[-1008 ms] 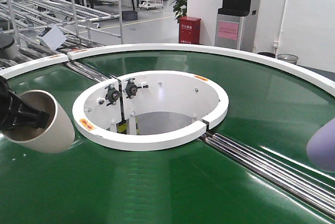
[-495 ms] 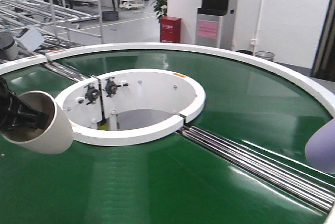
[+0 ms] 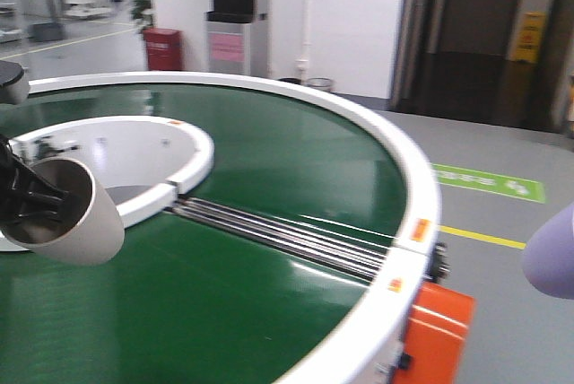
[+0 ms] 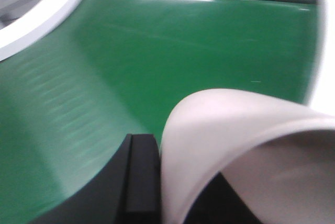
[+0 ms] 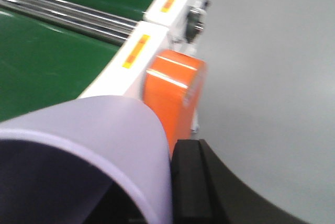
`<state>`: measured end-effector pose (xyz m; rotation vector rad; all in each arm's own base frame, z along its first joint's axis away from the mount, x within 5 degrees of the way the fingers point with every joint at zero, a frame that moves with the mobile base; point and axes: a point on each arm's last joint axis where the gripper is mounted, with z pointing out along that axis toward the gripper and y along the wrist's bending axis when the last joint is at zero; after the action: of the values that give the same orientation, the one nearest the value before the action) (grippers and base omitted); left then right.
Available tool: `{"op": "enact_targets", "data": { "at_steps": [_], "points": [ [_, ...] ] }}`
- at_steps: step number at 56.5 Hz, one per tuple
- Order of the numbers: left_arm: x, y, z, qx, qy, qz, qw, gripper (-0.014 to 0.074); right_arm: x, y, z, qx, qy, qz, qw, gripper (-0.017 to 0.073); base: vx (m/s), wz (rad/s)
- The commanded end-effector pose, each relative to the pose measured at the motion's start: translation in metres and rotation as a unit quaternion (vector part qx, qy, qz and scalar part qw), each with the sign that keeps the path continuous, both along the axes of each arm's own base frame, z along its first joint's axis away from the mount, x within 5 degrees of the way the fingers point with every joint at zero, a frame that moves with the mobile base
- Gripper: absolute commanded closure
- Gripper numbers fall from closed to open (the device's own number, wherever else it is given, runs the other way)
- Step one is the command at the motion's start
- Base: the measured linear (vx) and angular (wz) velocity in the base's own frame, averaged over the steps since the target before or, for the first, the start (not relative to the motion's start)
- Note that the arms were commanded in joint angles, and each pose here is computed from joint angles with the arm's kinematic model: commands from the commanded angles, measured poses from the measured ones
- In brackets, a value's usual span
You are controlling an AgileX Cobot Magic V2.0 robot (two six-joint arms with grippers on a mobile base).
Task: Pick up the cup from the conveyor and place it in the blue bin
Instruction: 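Hold both cups raised while the base drives to the blue bins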
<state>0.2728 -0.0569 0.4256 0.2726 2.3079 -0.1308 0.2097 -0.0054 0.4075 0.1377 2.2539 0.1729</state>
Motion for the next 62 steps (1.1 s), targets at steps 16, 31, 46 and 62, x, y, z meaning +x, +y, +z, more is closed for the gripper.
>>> {"op": "enact_targets", "data": {
  "at_steps": [16, 31, 46, 62],
  "points": [
    [-0.0077, -0.0005, 0.0223, -0.021, -0.06, -0.001, 0.998, 0.0593, -0.003, -0.0008, 0.0191, -0.003, -0.061, -0.006, 0.998, 0.0568, -0.2, -0.65],
    [-0.0077, -0.0005, 0.0223, -0.021, -0.06, -0.001, 0.998, 0.0593, -0.0031, -0.0007, 0.0192, -0.003, -0.061, -0.006, 0.998, 0.0568, -0.16, -0.6],
    [-0.0077, -0.0005, 0.0223, -0.021, -0.06, -0.001, 0.998, 0.0593, -0.0031, -0.0007, 0.0192, -0.003, -0.061, -0.006, 0.998, 0.0568, -0.13, -0.52],
    [-0.0077, -0.0005, 0.0223, -0.021, -0.06, -0.001, 0.998, 0.0593, -0.0032, -0.0007, 0.019, -0.003, -0.06, -0.006, 0.998, 0.0568, -0.08, -0.5]
  ]
}}
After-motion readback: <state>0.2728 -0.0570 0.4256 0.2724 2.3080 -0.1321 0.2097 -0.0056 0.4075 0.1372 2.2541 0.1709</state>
